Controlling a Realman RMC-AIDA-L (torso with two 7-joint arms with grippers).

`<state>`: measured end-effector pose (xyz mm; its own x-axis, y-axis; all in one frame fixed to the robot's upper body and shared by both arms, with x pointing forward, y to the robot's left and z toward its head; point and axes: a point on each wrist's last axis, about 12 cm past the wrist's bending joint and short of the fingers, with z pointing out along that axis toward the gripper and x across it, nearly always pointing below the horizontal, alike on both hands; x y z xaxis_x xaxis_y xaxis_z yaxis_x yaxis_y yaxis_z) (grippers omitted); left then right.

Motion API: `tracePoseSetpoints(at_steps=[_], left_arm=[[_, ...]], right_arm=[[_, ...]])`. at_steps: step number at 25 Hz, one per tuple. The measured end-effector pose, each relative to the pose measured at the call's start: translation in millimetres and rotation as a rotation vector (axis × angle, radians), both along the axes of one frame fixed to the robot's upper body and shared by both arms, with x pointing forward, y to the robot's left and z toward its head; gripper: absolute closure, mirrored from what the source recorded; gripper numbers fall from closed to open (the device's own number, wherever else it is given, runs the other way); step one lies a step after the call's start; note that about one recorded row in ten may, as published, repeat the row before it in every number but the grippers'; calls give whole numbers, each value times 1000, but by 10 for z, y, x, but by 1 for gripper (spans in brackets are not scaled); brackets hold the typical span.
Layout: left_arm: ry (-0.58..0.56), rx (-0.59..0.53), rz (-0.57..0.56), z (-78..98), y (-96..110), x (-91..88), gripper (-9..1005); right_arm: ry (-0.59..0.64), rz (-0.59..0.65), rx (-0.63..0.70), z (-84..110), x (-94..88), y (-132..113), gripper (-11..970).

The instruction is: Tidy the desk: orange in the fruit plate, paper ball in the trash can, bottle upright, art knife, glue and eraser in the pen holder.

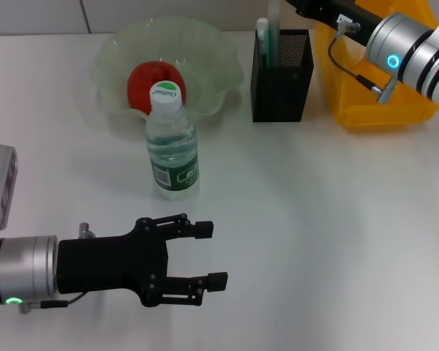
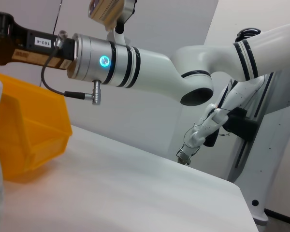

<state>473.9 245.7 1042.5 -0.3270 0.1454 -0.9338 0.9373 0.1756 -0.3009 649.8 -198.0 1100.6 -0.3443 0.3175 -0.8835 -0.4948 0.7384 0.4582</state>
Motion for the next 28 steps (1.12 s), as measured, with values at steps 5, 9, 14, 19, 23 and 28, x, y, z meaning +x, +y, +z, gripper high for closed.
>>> tracePoseSetpoints(at_steps=[5, 9, 14, 19, 23, 28], left_arm=[[-6, 0, 0, 13, 9, 13, 152], [-11, -2, 7, 25, 26, 25, 152], [-13, -9, 19, 53, 71, 47, 152], [-22, -25, 28, 101, 113, 75, 152], [-32, -46, 15, 185, 182, 96, 152], [-34, -57, -27, 275, 211, 110, 152]], right_arm=[[-6, 7, 35, 2, -49, -73, 642], [-78, 55, 132, 110, -229, -365, 448], [-176, 146, 163, 188, -742, -880, 323], [-263, 325, 58, 110, -1536, -1392, 242], [-186, 558, -27, -97, -2039, -1484, 224], [-100, 774, -20, -301, -2211, -1164, 206]])
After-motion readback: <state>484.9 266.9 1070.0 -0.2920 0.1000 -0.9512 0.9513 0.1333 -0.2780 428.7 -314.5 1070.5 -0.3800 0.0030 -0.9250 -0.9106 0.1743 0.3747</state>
